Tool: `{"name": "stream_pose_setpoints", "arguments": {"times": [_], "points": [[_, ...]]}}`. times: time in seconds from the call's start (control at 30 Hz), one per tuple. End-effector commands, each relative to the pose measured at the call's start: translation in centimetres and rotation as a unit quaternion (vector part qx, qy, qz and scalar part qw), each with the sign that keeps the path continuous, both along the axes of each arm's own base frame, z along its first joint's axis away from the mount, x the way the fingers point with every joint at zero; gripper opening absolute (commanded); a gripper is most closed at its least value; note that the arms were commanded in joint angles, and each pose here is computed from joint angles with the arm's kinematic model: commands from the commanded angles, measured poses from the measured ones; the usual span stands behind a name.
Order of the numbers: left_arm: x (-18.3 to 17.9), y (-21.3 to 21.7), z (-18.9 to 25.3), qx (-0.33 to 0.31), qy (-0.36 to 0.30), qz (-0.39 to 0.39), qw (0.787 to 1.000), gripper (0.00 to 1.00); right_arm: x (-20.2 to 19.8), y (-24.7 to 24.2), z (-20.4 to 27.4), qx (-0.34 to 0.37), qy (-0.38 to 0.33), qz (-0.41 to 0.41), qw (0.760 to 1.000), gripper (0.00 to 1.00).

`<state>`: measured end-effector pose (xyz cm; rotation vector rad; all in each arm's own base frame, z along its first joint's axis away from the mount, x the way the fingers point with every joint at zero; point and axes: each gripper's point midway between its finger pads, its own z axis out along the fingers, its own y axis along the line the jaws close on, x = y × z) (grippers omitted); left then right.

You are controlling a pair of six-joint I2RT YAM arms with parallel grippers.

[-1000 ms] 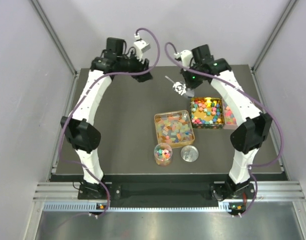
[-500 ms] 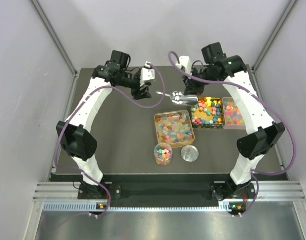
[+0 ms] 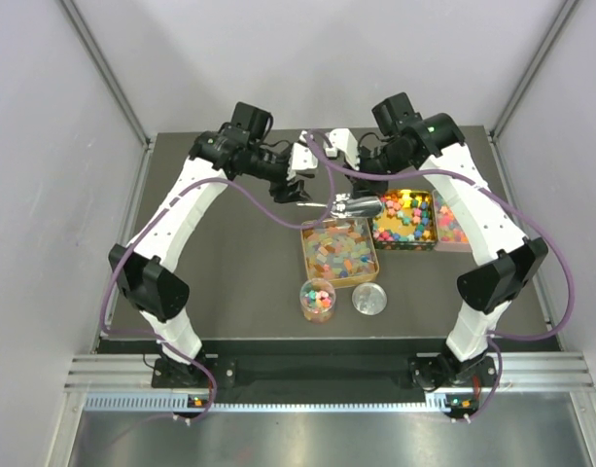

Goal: Pack the candies
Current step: Pick up the spatula from the storage box.

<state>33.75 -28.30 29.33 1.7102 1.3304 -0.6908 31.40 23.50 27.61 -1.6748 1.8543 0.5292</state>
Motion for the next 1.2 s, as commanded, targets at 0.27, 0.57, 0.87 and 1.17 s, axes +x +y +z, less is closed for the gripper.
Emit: {"name": "stream_pose_setpoints", "arguments": {"times": [0.27,0.57,0.87,1.17], "points": [[-4.2,-0.3,1.4,0.003,0.012,-0.031,0.999,0.62,1.4,1.2,2.1,0.010,-0.052,-0.001,0.999,0.00],[-3.9,-1.1,0.0,0.006,0.033,-0.027,0.999,0.61,-0.5,2.6,4.3,0.045,-0.063,0.028,0.997,0.00],[-3.7,-1.1,-0.9,0.022,0.042,-0.022,0.999,0.50,-0.5,2.7,4.9,0.050,-0.072,0.026,0.996,0.00],[-3.7,-0.9,-2.3,0.038,0.060,-0.020,0.997,0.46,-0.4,2.9,5.4,0.058,-0.076,0.022,0.995,0.00]]}}
